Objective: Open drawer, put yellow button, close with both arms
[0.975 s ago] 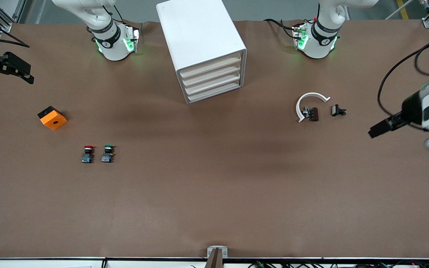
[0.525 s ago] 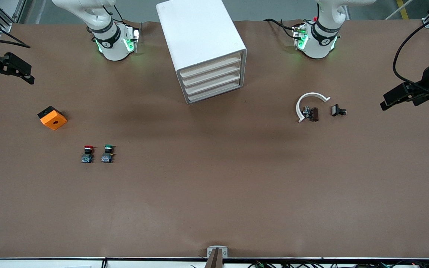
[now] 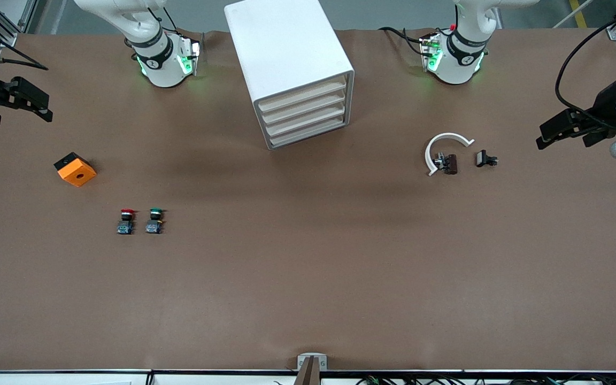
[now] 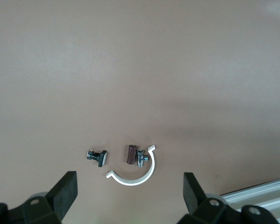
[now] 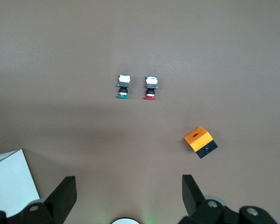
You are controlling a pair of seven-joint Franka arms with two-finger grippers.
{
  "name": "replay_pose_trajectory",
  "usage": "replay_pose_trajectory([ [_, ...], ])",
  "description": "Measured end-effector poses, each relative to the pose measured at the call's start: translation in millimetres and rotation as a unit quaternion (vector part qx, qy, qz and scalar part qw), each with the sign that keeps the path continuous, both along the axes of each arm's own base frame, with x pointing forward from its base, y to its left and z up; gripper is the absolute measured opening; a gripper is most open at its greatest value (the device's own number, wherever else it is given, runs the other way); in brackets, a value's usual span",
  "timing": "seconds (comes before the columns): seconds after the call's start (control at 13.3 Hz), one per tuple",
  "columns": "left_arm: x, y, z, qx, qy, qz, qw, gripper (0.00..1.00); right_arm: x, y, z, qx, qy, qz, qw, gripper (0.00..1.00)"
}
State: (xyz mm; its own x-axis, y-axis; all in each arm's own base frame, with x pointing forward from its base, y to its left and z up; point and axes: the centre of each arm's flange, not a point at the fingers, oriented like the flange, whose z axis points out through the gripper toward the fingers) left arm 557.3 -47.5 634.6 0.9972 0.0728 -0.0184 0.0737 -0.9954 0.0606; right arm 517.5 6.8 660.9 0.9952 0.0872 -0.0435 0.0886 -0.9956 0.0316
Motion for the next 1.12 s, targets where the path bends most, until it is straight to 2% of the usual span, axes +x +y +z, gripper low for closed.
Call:
replay_pose_trajectory([
  [1.12,-11,-1,10,0.003,-0.008,-0.003,1.000,1.00,0,0,0,-0.001,0.000,0.000,1.000,1.00],
])
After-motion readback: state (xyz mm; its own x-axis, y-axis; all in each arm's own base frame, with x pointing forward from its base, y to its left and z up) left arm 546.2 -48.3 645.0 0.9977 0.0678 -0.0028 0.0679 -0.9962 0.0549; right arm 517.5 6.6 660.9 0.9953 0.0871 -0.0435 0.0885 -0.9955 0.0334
